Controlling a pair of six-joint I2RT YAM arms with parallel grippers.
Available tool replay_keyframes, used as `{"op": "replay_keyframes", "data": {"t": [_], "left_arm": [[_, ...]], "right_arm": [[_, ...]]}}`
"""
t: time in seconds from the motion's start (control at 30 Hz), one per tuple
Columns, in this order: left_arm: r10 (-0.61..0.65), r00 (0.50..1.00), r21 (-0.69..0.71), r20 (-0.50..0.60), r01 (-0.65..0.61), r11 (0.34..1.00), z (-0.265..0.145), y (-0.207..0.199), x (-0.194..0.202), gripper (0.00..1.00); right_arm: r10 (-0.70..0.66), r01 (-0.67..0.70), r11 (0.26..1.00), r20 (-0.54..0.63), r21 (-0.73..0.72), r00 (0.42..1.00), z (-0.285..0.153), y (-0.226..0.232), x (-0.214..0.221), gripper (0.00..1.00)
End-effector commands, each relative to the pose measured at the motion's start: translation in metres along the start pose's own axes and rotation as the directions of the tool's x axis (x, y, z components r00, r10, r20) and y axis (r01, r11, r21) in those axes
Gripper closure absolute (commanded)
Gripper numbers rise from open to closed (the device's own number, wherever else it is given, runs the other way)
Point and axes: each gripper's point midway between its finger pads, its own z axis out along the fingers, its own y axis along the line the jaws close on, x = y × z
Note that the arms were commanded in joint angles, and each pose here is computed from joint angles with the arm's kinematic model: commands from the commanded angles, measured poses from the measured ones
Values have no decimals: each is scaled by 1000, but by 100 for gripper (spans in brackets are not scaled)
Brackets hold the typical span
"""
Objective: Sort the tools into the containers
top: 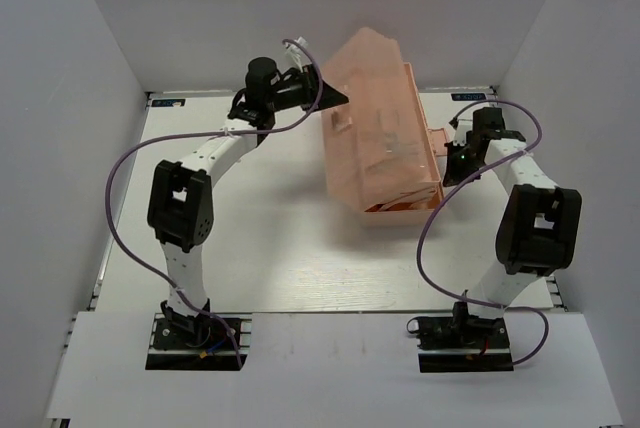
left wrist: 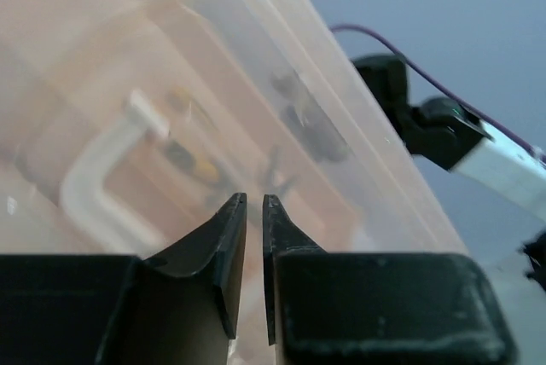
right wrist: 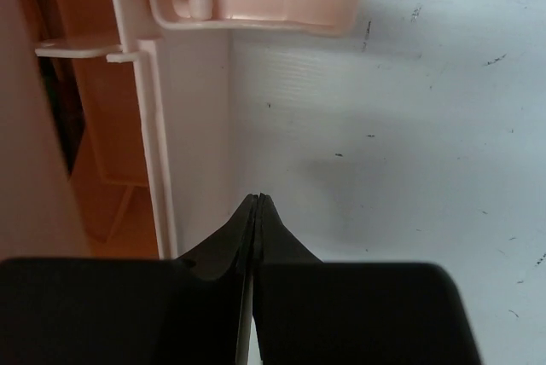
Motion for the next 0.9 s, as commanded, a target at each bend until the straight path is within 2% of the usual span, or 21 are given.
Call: {"op": "replay_keyframes", "data": {"t": [0.0, 0.13, 0.2, 0.27, 0.33, 0.37, 0.4, 0.43, 0.47, 0.5, 0.53, 0.57, 0.6, 0.63, 0.67, 0.7, 0.77, 0.87], "left_arm": [[-12, 992, 87, -124, 23, 996, 6, -24, 22, 75], [49, 995, 86, -81, -42, 995, 3, -46, 5, 75], [129, 991, 83, -25, -126, 988, -8, -71, -16, 71], [154, 988, 50, -6, -154, 987, -21, -80, -25, 66], [214, 977, -2, 13, -214, 977, -41, -86, -29, 53], [211, 978, -71, 5, -210, 975, -49, -78, -25, 40], [231, 973, -120, 4, -228, 966, -58, -75, -22, 33], [297, 955, -170, -2, -293, 941, -76, -76, -16, 26], [304, 953, -289, -12, -294, 911, -90, -59, -13, 19], [327, 945, -341, -28, -316, 885, -100, -55, -7, 9], [347, 934, -397, -85, -351, 848, -113, -35, 13, 6], [364, 927, -486, -92, -361, 796, -129, -21, 14, 3], [388, 917, -530, -94, -376, 760, -148, -24, 16, 0], [375, 916, -577, -146, -386, 719, -162, -1, 39, 0], [370, 916, -638, -155, -379, 670, -178, 13, 43, 0], [357, 919, -663, -167, -373, 649, -192, 19, 58, 0], [354, 916, -688, -191, -382, 617, -206, 28, 72, 0], [359, 908, -685, -217, -403, 607, -215, 36, 91, 0]], "right_arm": [[54, -49, 995, 59, -87, 997, -15, 10, -16, 100], [92, -89, 995, 78, -48, 993, -20, -5, -15, 100], [102, -100, 995, 97, -32, 990, -23, -11, -16, 100], [113, -112, 994, 106, -20, 988, -26, -17, -15, 100], [123, -125, 992, 118, 10, 985, -31, -26, -16, 100], [121, -125, 992, 122, 28, 985, -33, -30, -16, 100], [124, -129, 991, 128, 29, 984, -35, -32, -16, 100], [113, -120, 992, 149, 37, 982, -42, -35, -18, 88], [105, -113, 993, 162, 37, 981, -47, -35, -19, 76], [95, -99, 995, 190, 14, 977, -56, -29, -22, 65], [76, -79, 997, 202, 7, 976, -59, -28, -22, 51], [46, -46, 999, 259, -5, 965, -76, -20, -28, 42], [41, -39, 999, 257, -11, 965, -76, -16, -20, 40], [21, -24, 1000, 293, 5, 956, -82, -17, -25, 24], [-3, -5, 1000, 349, 22, 937, -100, -12, -29, 18], [5, -13, 1000, 354, 22, 935, -99, -12, -24, 9], [-6, -16, 999, 401, 50, 916, -116, -9, -23, 9], [85, -124, 990, 437, 61, 895, -116, -12, -13, 9]]}}
